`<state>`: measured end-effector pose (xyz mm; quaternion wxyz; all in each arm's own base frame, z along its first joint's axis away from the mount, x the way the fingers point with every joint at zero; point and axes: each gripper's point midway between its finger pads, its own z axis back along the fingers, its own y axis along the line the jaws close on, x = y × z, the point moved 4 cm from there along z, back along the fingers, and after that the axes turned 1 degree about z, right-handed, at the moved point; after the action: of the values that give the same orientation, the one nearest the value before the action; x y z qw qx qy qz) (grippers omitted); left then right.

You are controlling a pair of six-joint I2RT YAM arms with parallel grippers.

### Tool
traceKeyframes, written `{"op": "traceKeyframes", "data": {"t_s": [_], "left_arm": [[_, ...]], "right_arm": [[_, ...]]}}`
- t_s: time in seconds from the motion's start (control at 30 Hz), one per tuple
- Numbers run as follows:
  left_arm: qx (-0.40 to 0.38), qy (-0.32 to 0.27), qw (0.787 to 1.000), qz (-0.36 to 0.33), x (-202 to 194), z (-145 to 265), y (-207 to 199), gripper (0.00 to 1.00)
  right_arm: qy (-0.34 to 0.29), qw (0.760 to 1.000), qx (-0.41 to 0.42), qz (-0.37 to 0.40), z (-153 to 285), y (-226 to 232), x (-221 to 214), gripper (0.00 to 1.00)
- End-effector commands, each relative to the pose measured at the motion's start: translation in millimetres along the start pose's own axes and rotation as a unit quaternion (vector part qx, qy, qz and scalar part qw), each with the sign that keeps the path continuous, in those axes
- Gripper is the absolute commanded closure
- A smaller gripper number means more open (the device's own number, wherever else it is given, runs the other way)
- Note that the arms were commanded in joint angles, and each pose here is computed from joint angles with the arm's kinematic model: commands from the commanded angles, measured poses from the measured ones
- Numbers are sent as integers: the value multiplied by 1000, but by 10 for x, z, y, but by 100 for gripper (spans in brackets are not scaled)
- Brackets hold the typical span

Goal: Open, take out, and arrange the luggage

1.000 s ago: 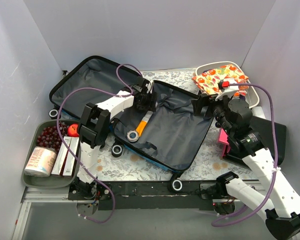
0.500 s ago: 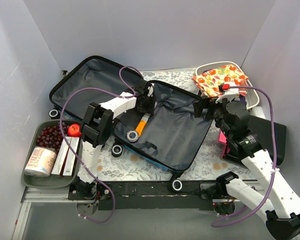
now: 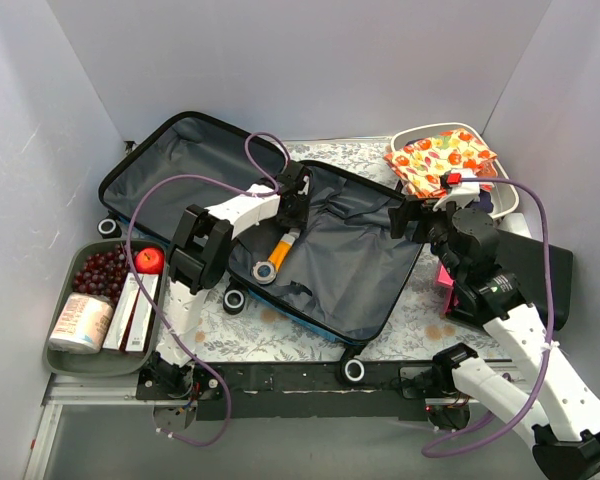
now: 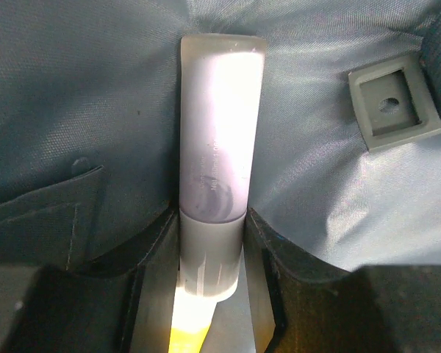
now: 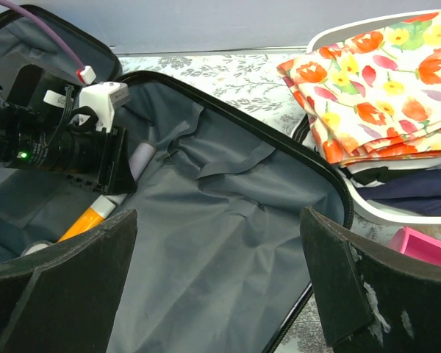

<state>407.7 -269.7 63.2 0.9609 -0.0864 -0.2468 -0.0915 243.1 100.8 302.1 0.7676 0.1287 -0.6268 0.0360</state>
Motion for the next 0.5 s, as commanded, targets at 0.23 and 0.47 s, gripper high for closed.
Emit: {"op": "traceKeyframes", "data": {"t_s": [0.23,0.47], "left_arm": [[-164,-166,971,52,760,1356,-455,100],[-272,-214,934,86,731,2019,-660,100]], "right_arm": [[-20,986,77,-145,-71,360,221,7],[-16,972,112,-204,-144,519,259,9]]}}
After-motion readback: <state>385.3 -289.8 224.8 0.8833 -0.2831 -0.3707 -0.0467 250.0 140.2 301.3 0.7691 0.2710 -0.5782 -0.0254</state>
